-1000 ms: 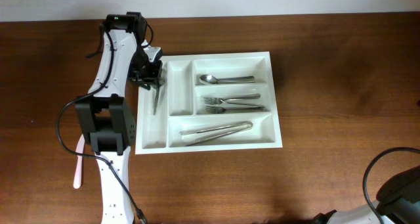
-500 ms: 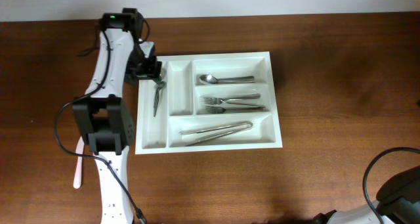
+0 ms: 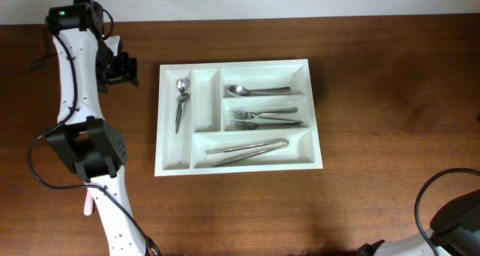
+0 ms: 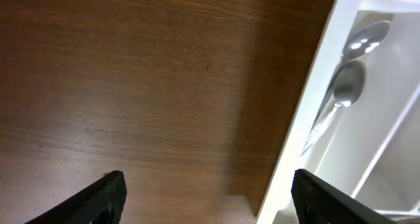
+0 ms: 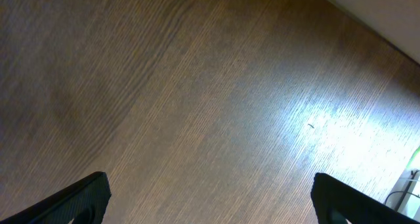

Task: Pack container
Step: 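Move the left gripper down-left over the white plastic knife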

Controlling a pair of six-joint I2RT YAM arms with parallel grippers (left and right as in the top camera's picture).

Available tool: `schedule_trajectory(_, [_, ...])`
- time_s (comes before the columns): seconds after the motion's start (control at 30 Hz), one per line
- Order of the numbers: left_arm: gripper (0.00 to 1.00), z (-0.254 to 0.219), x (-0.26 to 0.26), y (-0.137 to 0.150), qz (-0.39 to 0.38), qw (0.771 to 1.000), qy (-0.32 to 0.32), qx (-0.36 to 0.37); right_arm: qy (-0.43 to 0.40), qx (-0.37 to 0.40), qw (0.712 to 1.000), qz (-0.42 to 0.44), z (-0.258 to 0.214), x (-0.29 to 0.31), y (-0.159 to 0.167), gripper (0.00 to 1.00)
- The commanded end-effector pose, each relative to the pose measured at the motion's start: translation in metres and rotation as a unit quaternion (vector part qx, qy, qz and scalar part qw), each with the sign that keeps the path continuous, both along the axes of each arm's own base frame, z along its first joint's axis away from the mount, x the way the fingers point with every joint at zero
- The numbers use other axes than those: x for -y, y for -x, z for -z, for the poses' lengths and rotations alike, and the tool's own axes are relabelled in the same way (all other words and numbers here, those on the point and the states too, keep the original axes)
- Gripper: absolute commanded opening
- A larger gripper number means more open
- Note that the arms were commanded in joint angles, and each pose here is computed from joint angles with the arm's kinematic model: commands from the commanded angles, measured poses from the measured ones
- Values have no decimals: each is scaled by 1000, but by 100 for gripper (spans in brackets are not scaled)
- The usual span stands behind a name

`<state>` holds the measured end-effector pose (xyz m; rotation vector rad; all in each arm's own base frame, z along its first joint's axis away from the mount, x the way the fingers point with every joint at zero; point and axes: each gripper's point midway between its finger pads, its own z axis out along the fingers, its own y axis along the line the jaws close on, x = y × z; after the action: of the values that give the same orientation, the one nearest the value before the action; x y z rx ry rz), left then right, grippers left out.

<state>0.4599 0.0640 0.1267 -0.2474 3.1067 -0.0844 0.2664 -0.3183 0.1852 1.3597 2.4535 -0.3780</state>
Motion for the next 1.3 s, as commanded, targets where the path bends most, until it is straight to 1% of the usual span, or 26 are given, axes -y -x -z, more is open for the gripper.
schedule_trajectory(0.0, [83, -45, 2, 10, 5, 999, 6, 43, -1, -3, 1000, 4, 3, 1, 2, 99])
schedule_trajectory(0.1, [83, -54, 5, 29, 16, 999, 7, 34, -1, -4, 1000, 4, 3, 0, 2, 98])
schedule_trajectory(0.17, [83, -56, 5, 47, 24, 1000, 1, 16, -1, -4, 1000, 4, 3, 0, 2, 99])
schedule_trajectory(0.27, [83, -51, -1, 86, 24, 999, -24, -31, -1, -3, 1000, 4, 3, 1, 2, 99])
schedule_trajectory(0.33, [83, -41, -1, 114, 24, 997, -23, -71, -1, -3, 1000, 4, 3, 1, 2, 99])
schedule_trajectory(0.43, [85, -17, -1, 148, 15, 993, -11, -120, -1, -4, 1000, 4, 3, 0, 2, 99])
schedule_trajectory(0.57, [87, 33, -2, 192, -1, 981, 10, -192, -1, -4, 1000, 4, 3, 0, 2, 99])
schedule_trajectory(0.63, [87, 59, -3, 207, -9, 978, 16, -210, -1, -4, 1000, 4, 3, 0, 2, 99])
schedule_trajectory(0.67, [98, 70, -5, 212, -12, 977, 15, -212, -1, -4, 1000, 4, 3, 1, 2, 99])
schedule_trajectory(0.73, [99, 91, -9, 222, -19, 977, 10, -214, -1, -4, 1000, 4, 3, 0, 2, 99])
schedule_trajectory(0.83, [99, 105, -15, 228, -24, 977, 1, -212, -1, -4, 1000, 4, 3, 0, 2, 99])
schedule_trajectory(0.9, [99, 107, -22, 227, -22, 977, -19, -210, -1, -3, 1000, 4, 3, 0, 2, 99])
schedule_trajectory(0.97, [99, 108, -25, 223, -22, 979, -24, -202, -1, -3, 1000, 4, 3, 1, 2, 99])
schedule_trajectory(1.13, [99, 116, -34, 201, -23, 986, -46, -156, -1, -4, 1000, 4, 3, 0, 2, 99])
schedule_trajectory(1.27, [99, 120, -44, 179, 5, 992, -63, -111, -1, -3, 1000, 4, 3, 1, 2, 99])
